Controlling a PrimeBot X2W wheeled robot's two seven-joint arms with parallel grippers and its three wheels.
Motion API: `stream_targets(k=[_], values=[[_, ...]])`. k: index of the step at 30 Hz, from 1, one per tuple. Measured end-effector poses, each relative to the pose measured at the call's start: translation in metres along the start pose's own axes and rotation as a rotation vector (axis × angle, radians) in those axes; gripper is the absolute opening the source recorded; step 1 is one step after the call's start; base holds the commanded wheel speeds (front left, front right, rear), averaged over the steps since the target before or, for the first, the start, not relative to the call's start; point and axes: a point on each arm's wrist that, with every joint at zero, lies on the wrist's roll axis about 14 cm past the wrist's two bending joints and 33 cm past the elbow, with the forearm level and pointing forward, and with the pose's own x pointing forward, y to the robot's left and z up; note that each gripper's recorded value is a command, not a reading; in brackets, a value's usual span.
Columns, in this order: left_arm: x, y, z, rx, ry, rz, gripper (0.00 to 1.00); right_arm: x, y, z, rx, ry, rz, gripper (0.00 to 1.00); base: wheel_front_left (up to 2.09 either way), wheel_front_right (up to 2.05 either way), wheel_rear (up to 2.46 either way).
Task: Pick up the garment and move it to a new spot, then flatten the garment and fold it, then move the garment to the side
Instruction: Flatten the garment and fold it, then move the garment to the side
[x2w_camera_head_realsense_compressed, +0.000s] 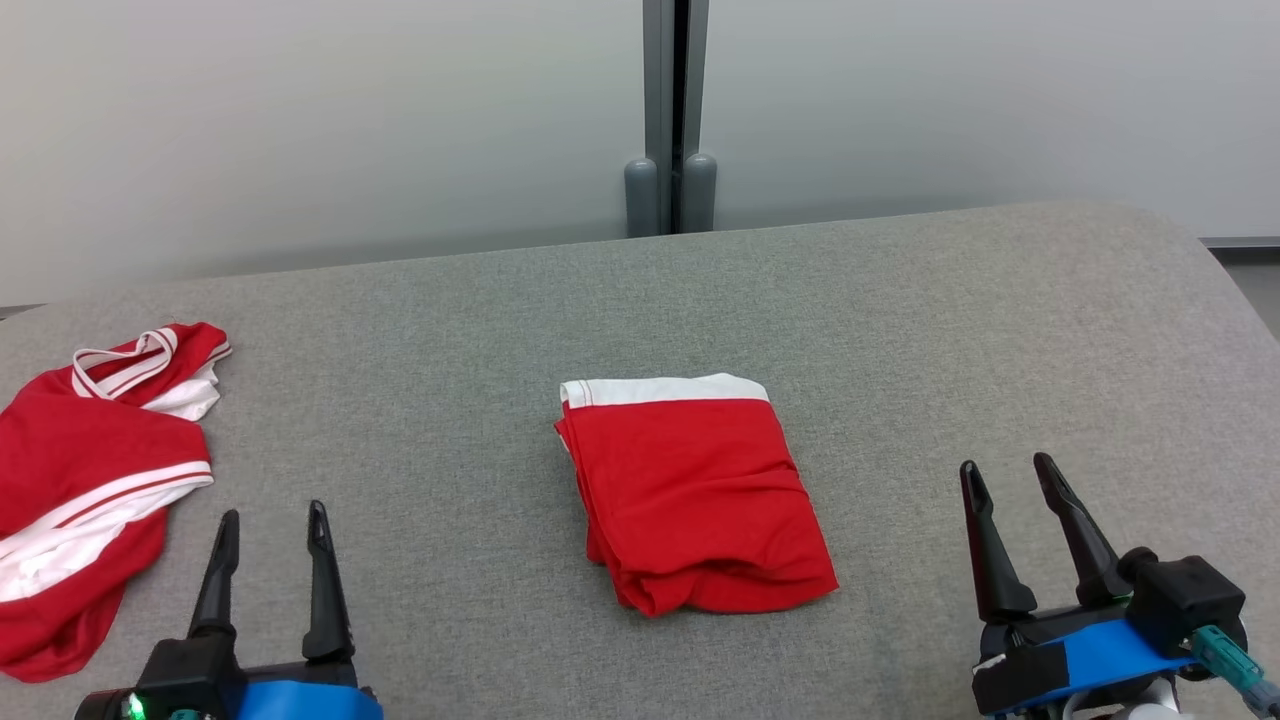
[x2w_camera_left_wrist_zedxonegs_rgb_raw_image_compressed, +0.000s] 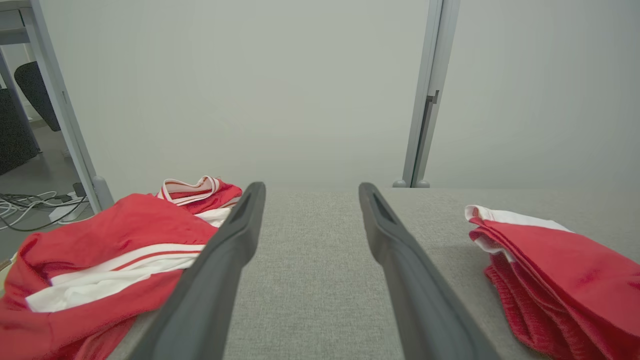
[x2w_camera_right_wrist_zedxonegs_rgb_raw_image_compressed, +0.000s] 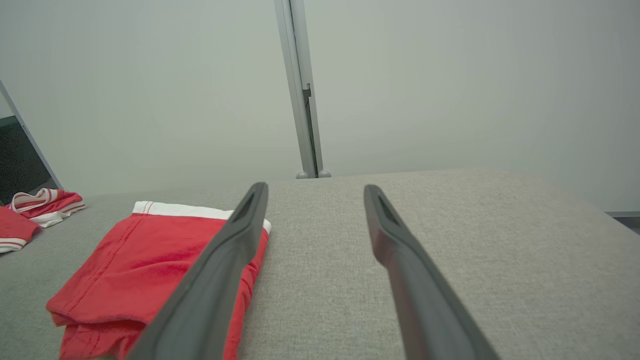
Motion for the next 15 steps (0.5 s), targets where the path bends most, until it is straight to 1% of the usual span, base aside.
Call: stream_targets(k=[7,15], values=[[-0.006,-0.006,-0.006,0.003,0.019,-0.026,1.0,0.0,0.003,-0.003,-0.019,0.01,0.004,1.0,0.0,0.0,0.0],[-0.011,-0.002,-0.003,0.005,0.012,-0.015,1.0,-0.001,0.006,-0.003,-0.029,0.015,0.005,1.0,0.0,0.0,0.0]])
